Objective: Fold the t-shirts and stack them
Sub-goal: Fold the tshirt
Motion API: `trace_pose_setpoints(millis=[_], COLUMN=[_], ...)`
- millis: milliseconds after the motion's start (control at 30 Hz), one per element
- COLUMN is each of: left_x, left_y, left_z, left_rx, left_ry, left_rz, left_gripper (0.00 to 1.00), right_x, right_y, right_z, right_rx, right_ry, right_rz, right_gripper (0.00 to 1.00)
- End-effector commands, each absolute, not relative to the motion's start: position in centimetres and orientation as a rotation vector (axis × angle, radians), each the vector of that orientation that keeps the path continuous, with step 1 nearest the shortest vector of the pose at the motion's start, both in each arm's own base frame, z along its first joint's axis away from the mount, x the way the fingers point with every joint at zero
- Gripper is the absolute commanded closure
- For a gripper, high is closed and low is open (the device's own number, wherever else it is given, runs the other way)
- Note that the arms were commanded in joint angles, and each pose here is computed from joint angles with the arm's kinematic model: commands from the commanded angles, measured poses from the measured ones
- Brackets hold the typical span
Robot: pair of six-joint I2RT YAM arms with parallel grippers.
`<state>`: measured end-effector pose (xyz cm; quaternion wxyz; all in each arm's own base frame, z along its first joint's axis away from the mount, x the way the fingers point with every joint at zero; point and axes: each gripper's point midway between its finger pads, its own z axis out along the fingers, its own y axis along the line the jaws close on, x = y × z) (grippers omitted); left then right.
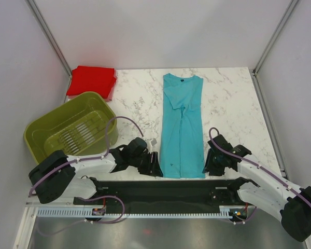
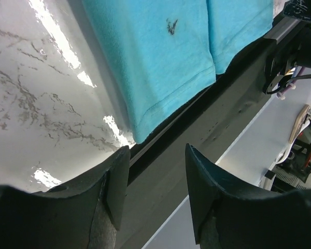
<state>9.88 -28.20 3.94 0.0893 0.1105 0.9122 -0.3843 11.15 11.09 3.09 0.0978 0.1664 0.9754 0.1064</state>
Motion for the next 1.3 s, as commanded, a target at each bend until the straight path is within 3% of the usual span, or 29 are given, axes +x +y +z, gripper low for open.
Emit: trace_pose_setpoints(millis=[0, 567, 700, 733, 833, 1267], left_x=[11.1, 10.8, 10.8, 10.8, 10.9, 10.8], left_y=[-29.5, -29.6, -29.5, -29.4, -29.4, -29.9], left_z=[4.5, 2.6, 2.6, 2.6, 3.0, 2.9], left_rx=[0.256, 0.219, 0.207, 0.206, 0.193, 0.179], left_ry=[2.668, 2.722, 2.719, 2.716, 2.703, 2.723], left_rz=[-1.16, -1.059, -1.057, -1.055, -1.067, -1.068], left_gripper=[0.46, 0.51, 0.51, 0.51, 0.51, 0.55], right_x=[11.7, 10.5, 10.7, 10.7, 10.6, 10.8], right_y=[12.1, 12.0, 11.9, 11.8, 11.4, 11.5], right_z=[3.1, 0.7, 0.9, 1.0, 1.4, 2.6], right_rx=[0.502, 0.521, 0.522, 0.525, 0.524, 0.53], right_ry=[2.862, 2.882, 2.865, 2.863, 2.863, 2.815], right_rz=[0.388, 0.407, 0.412, 0.406, 0.372, 0.413], right_gripper=[0.58, 0.64, 0.76, 0.87, 1.0, 1.0])
